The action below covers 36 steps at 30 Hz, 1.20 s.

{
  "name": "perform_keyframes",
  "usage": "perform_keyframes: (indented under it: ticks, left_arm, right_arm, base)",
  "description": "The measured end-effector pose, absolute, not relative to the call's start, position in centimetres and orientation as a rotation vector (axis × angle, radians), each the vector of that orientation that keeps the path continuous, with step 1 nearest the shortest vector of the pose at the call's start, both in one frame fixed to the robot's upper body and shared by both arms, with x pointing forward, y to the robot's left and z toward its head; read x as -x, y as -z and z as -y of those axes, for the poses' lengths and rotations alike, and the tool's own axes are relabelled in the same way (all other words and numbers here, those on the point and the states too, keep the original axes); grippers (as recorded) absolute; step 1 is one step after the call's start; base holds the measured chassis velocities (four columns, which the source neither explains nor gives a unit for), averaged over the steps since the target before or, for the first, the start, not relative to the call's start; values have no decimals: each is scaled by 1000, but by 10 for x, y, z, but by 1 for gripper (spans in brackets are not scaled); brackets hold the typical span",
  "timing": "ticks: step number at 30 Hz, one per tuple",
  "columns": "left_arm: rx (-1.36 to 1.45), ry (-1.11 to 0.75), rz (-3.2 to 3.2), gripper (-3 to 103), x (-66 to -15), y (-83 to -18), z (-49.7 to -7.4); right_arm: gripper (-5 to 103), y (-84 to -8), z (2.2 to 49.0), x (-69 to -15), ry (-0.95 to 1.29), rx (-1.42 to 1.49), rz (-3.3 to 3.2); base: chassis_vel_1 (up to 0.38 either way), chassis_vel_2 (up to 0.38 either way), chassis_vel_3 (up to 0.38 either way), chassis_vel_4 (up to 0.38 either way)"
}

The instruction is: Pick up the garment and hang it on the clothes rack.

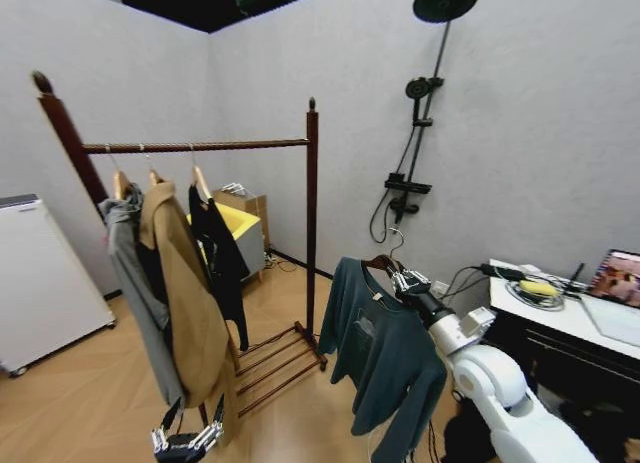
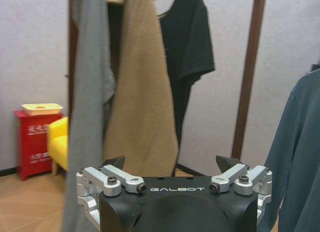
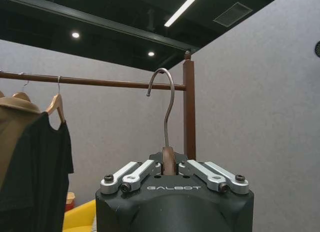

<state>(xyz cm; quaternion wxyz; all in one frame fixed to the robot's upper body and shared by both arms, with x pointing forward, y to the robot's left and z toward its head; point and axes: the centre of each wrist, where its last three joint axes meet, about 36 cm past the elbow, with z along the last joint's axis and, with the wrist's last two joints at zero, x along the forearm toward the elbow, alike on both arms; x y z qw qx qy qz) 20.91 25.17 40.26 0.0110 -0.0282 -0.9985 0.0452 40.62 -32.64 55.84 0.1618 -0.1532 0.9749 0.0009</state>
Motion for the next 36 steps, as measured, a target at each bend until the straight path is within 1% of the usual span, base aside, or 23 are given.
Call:
perform_keyframes:
  ticks: [7,27,36]
  left_arm:
    - [88,-141,3115,100,-209,-403,-252]
    - [88,-141,3115,100,-209,-403,-252]
    - [88,-141,3115,100,-209,-403,-252]
  right_arm:
    - [10,-559,327,-406,-4,441,-2779]
    - [10,-563,323,-411,-4,469,-2775]
    - [10,-565,318,-420,-10,481,-2770]
  base:
    - [74,80,61,52]
    - [0,0,0,0]
    - [56,58,54,51]
